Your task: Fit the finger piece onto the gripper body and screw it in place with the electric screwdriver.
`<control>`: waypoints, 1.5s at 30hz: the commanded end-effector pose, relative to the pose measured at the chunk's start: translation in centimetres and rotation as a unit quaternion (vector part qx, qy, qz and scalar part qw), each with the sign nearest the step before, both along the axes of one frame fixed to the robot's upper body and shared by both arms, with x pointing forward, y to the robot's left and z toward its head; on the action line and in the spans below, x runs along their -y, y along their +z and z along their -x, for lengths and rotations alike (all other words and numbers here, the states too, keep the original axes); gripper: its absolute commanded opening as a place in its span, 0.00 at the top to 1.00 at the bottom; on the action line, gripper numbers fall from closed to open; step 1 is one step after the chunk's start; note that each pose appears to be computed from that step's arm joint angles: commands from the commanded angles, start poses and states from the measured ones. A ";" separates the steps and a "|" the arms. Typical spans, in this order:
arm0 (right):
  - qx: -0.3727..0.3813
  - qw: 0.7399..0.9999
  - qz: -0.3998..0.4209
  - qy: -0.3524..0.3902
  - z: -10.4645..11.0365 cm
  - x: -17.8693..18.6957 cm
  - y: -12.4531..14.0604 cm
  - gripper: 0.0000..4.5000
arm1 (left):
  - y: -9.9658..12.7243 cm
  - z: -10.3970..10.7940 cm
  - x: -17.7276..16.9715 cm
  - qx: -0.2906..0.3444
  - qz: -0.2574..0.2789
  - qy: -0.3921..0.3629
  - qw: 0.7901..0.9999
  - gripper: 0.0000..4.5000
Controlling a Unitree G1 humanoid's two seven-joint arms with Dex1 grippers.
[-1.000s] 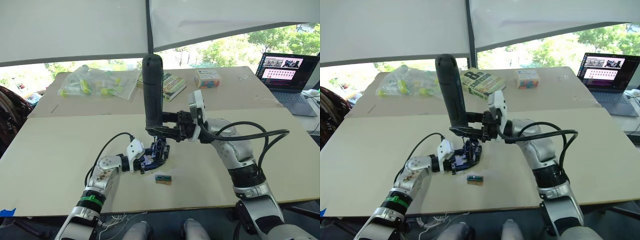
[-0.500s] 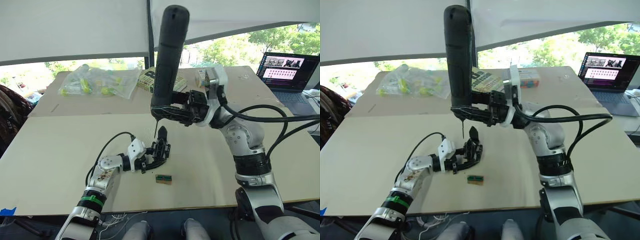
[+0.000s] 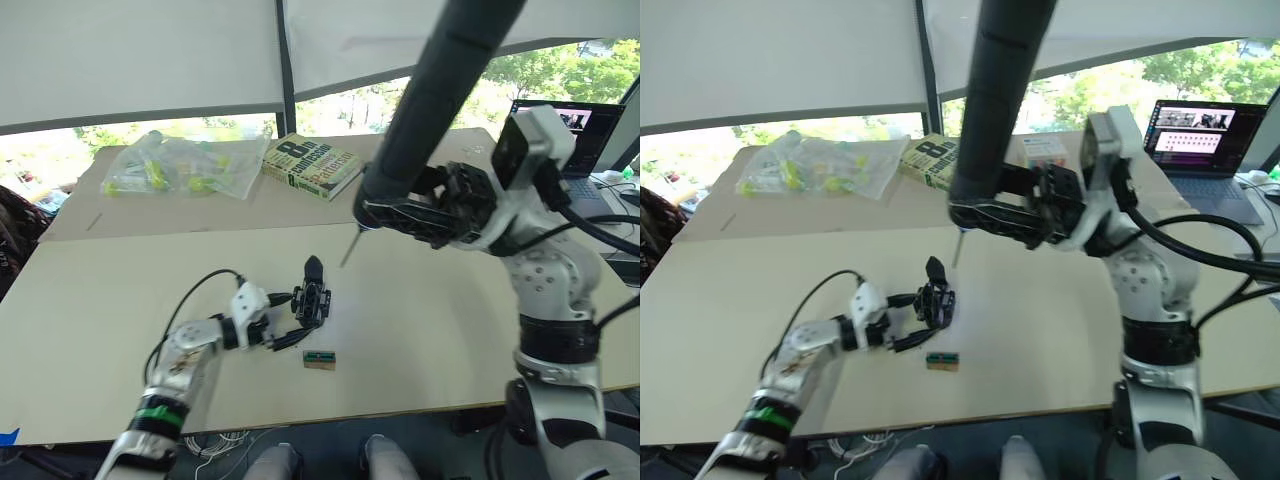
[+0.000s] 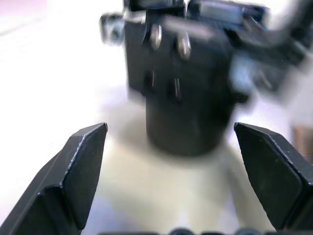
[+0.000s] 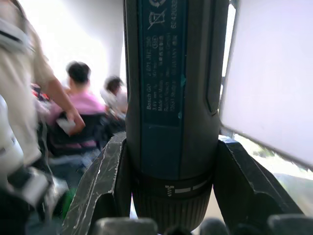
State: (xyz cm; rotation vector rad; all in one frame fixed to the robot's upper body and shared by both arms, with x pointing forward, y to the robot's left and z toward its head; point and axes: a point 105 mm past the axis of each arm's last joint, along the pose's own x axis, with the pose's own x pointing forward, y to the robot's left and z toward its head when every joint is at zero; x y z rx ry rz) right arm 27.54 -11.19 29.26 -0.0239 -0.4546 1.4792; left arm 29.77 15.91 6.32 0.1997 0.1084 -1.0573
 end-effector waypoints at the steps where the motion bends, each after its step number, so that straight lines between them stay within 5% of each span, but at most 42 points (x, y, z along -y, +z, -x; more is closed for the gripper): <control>1: 0.049 0.998 0.008 -0.033 0.8 2.6 0.5 0.58 | 2.2 2.2 -2.8 0.047 0.020 -0.022 0.998 0.02; 6: 0.046 0.991 0.078 -0.096 1.3 6.8 -3.8 0.58 | 3.3 4.8 -7.9 0.045 -0.018 -0.011 0.999 0.02; 11: 0.036 0.988 0.089 -0.122 1.8 7.9 -6.4 0.58 | 4.3 5.9 -9.4 0.030 -0.022 -0.013 0.999 0.02; 18: 0.038 0.996 0.044 -0.064 2.9 3.5 -5.5 0.58 | 5.2 6.1 -6.1 0.034 -0.008 -0.065 0.997 0.02; 25: 0.021 0.999 0.012 0.037 4.9 -2.2 -5.3 0.58 | 3.4 6.0 -0.1 0.023 -0.023 -0.150 0.988 0.02; 31: 0.009 0.999 0.020 0.050 4.4 -4.3 -7.3 0.58 | 1.2 5.1 2.8 0.021 -0.052 -0.175 0.983 0.02; 45: 0.015 0.997 0.029 0.069 3.6 -6.5 -9.3 0.58 | 0.3 4.4 5.1 0.011 -0.030 -0.175 0.984 0.02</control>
